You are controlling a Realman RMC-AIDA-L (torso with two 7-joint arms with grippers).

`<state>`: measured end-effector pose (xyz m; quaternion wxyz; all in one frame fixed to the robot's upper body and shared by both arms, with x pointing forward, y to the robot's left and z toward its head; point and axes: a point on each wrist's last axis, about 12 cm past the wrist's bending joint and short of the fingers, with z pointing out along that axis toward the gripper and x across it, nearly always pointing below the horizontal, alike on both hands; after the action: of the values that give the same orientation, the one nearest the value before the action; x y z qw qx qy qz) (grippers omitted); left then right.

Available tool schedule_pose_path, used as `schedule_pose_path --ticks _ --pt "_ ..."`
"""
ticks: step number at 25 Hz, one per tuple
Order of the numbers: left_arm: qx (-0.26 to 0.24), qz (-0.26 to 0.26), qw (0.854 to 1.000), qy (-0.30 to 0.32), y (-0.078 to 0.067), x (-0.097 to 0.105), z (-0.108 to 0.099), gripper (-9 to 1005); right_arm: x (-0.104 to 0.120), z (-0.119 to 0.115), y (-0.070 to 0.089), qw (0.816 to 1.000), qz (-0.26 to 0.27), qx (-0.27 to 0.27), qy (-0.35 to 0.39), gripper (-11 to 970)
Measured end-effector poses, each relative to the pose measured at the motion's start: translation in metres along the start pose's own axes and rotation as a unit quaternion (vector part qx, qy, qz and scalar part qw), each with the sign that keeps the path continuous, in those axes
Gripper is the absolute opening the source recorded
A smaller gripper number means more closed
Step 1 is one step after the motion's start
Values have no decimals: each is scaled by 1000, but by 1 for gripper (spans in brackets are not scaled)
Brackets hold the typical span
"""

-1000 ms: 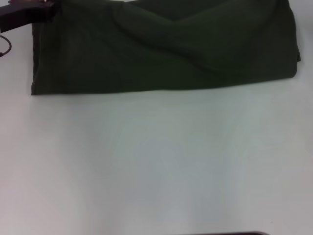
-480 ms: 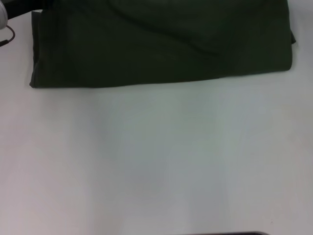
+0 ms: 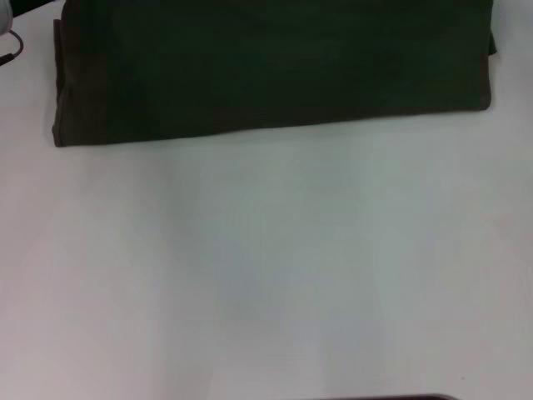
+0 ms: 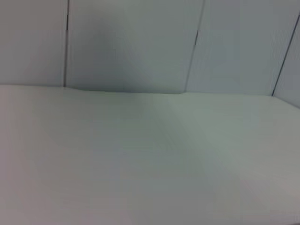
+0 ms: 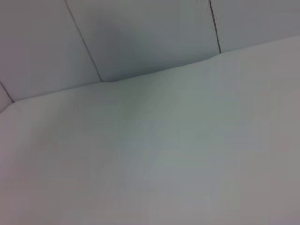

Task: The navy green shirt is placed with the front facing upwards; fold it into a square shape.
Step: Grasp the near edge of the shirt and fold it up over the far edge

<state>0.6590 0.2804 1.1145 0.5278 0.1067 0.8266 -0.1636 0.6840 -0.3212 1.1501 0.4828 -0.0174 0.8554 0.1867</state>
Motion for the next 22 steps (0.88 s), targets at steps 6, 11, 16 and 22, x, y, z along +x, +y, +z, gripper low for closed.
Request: schedule_pose_path --ticks 6,11,16,22 --pt "-9 -1 1000 2 -4 4 3 47 5 7 4 1000 -2 11 -2 41" --pt "-13 0 1000 4 -7 6 5 48 11 12 7 1000 -4 19 -1 42" --pt "-16 -2 1000 8 -7 9 6 50 11 13 7 1000 -4 21 0 43" --pt "-30 -9 1000 2 -10 12 8 51 11 13 9 1000 -19 22 -4 45"
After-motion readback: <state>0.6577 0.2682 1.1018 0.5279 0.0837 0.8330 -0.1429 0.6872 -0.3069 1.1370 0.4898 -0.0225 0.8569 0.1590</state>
